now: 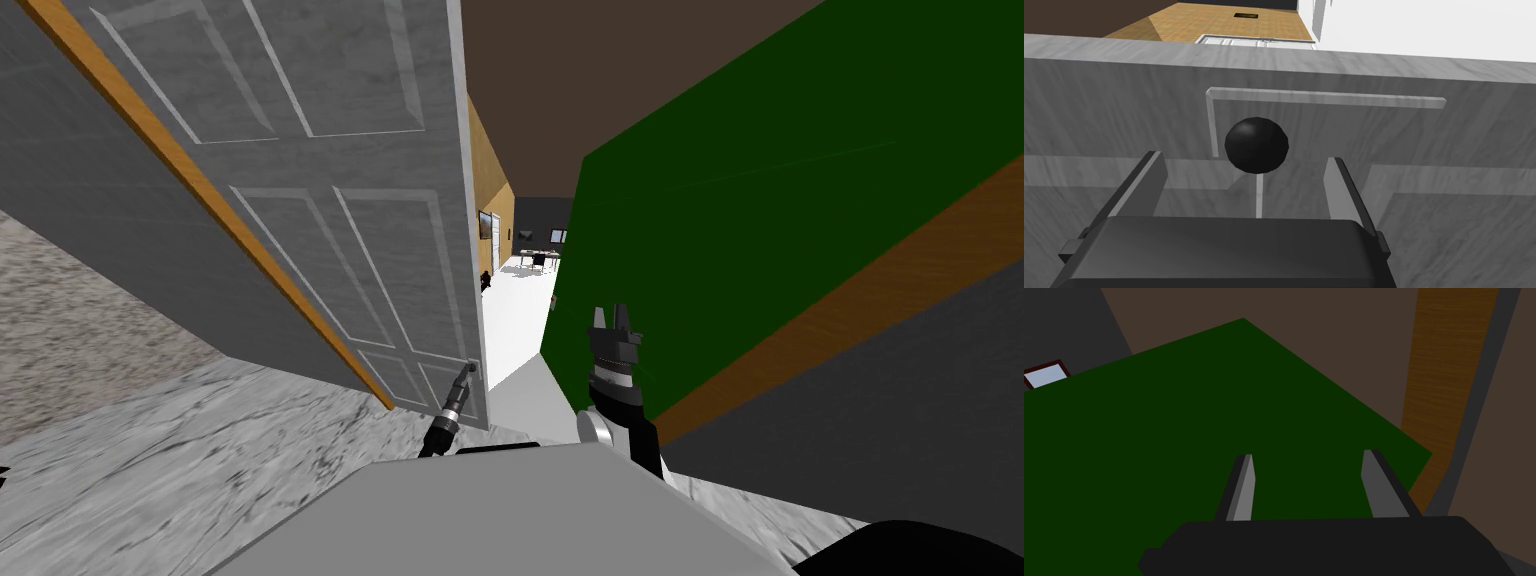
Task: Push the door open
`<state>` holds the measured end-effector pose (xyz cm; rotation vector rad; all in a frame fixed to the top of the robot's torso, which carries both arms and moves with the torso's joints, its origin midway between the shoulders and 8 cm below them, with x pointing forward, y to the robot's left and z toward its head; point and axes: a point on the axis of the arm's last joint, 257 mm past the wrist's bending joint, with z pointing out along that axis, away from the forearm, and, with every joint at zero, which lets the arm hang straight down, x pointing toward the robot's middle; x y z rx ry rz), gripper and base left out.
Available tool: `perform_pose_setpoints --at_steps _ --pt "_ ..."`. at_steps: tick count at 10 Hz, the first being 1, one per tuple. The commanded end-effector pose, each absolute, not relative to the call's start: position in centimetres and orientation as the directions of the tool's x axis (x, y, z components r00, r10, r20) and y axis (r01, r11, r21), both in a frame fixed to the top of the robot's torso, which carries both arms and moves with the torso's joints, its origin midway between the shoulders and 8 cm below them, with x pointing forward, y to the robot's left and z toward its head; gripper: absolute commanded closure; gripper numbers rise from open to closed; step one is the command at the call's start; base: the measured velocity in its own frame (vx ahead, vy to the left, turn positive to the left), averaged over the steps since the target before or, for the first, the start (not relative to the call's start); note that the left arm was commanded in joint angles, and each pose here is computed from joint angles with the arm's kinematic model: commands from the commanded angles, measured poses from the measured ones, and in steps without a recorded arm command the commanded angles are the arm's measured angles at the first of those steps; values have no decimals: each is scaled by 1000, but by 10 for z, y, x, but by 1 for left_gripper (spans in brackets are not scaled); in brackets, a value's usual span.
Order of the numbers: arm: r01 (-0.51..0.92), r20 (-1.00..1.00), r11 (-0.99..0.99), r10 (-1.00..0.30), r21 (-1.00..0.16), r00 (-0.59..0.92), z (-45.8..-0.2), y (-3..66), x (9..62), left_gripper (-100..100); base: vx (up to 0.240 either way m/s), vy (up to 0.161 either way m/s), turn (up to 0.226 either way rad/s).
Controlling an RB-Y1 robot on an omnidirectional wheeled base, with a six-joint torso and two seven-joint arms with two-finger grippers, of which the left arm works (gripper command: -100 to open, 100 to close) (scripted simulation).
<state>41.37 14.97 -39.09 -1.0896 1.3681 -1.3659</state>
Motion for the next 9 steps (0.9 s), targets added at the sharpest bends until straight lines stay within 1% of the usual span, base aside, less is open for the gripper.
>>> perform_pose_setpoints --at_steps 1,2,3,8,9 --pt "5 -2 1 -977 -1000 -212 -391 149 414 -100 196 -26 -24" --pt "5 -4 3 -977 -1000 -214 -391 149 414 -100 86 -13 4" --pt "5 -4 3 -977 -1000 -214 -391 149 414 100 -17 2 5" --pt "5 -4 3 -977 -1000 -214 -391 149 414 100 -13 3 -3" --pt "0 -12 12 -979 -1000 -202 -393 156 415 100 118 -19 31"
